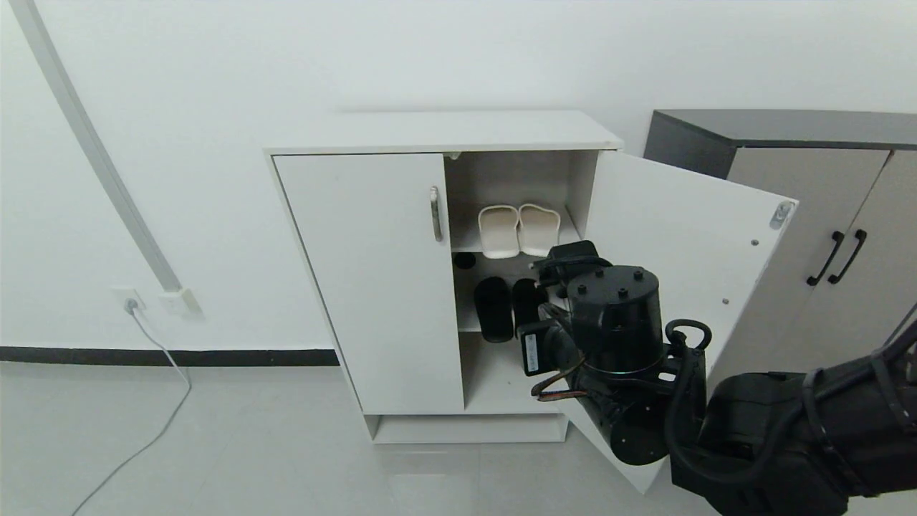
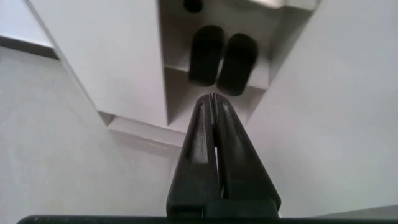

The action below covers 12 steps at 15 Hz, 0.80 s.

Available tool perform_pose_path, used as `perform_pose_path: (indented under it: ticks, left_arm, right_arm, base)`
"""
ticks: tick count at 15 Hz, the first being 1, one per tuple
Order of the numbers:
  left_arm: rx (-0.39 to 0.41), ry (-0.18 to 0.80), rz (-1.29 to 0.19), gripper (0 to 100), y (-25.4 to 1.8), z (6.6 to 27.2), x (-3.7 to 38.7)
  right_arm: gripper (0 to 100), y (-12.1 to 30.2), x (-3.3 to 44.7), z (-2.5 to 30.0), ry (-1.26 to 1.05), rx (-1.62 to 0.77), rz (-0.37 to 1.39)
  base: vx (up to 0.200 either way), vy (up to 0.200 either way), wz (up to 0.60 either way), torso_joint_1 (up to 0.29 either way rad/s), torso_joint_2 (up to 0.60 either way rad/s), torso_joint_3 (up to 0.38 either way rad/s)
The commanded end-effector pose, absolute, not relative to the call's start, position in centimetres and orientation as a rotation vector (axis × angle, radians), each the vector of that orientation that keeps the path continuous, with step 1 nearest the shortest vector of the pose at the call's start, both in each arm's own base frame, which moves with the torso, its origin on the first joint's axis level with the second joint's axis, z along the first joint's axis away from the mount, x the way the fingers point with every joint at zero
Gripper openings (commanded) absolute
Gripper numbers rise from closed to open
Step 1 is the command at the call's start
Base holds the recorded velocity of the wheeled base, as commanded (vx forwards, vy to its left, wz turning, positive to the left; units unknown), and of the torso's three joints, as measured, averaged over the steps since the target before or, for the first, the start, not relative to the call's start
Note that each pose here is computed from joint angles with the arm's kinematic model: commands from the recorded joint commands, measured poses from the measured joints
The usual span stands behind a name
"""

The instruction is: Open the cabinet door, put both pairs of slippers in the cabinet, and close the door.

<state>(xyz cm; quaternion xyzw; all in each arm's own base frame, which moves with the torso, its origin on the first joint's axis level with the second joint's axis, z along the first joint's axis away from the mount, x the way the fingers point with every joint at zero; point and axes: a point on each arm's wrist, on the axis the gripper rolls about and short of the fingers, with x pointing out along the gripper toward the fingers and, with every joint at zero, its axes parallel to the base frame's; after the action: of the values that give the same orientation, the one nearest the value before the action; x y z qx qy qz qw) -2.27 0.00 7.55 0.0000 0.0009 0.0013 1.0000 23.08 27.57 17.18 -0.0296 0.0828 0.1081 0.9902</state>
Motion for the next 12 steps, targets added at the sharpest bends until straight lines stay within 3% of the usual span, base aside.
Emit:
perform_pose_path:
  ticks: [1, 12]
  left_arm:
    - [0.000, 0.002, 0.003, 0, 0.00, 7.55, -2.27]
    - [0.000, 0.002, 0.003, 0, 0.00, 7.55, -2.27]
  right_arm:
    - [0, 27.68, 23.13, 16.94, 0.170, -0.064, 0.216]
    - [0, 27.57, 23.05, 16.75, 0.176, -0.069, 0.216]
  base:
    - [0.000, 0.000, 0.00, 0.115, -0.46, -0.334]
    - [0.000, 0.000, 0.00, 0.170, -0.48, -0.320]
